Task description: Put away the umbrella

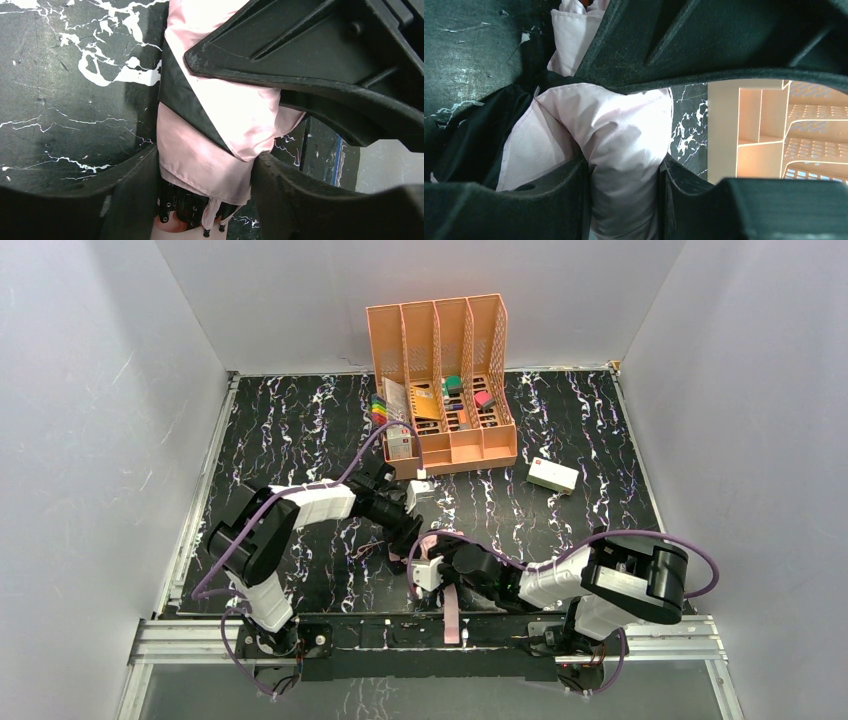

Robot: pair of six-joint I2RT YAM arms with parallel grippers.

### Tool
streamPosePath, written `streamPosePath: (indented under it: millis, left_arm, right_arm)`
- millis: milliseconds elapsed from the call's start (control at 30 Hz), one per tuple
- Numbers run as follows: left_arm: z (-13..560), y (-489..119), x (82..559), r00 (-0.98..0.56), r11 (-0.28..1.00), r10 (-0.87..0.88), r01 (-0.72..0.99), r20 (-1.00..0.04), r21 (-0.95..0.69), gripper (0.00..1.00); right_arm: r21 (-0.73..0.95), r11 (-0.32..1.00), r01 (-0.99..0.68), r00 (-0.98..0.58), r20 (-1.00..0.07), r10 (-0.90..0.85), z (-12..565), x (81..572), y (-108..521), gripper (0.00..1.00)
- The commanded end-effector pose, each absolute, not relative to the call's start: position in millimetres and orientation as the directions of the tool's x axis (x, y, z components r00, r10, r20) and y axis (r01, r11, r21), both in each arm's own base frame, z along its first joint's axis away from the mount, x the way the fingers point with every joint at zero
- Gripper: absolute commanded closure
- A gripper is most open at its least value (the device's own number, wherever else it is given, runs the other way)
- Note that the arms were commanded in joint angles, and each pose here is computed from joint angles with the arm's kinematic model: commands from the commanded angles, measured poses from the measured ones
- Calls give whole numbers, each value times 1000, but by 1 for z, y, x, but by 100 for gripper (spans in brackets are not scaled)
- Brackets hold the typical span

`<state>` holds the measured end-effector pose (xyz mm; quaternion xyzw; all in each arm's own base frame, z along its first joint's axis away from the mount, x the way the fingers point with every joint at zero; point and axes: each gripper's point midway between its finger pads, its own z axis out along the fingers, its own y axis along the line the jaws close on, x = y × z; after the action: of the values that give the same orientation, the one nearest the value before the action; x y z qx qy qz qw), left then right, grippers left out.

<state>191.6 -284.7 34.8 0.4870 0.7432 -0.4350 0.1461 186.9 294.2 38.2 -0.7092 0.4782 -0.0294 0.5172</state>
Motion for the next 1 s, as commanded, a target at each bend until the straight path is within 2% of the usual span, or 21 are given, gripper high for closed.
streamPosePath:
  millis: [0,100,133,233,400,500,633,733,867,967]
  left_arm:
    - [9,-273,184,-479,192,674,849,-563,-493,47]
    - [5,-270,182,-458,197,701,861,-547,-469,61]
    - [3,-267,183,-434,207,722,878,-539,-431,77]
    - [1,-264,187,-415,224,743,894,-525,-389,100]
    - [-6,-257,190,-364,232,791,922,-493,-309,100]
    - [-7,-254,193,-342,236,805,934,-484,-268,100]
    - [-7,-250,199,-326,252,811,944,-486,-213,100]
    - [-5,-247,204,-311,264,808,950,-501,-164,100]
    - [-4,-242,211,-288,286,805,954,-518,-87,100]
    - [-4,-241,212,-267,288,811,957,-521,-42,100]
  right_arm:
    - [-718,-44,-695,514,-453,-728,19,179,290,71]
    - [-715,-29,-698,510,-468,-721,22,179,293,70]
    - [-713,-17,-701,506,-481,-716,25,179,294,68]
    - [-703,-2,-711,503,-507,-700,32,176,297,55]
    - [-685,28,-728,507,-567,-649,60,169,301,29]
    - [-661,44,-749,492,-600,-631,79,163,297,19]
    - [-602,55,-797,449,-651,-612,98,149,286,19]
    - [-523,114,-845,388,-745,-543,121,137,285,20]
    - [-378,371,-848,194,-873,-448,164,147,273,20]
    - [-263,493,-829,105,-940,-325,193,154,262,19]
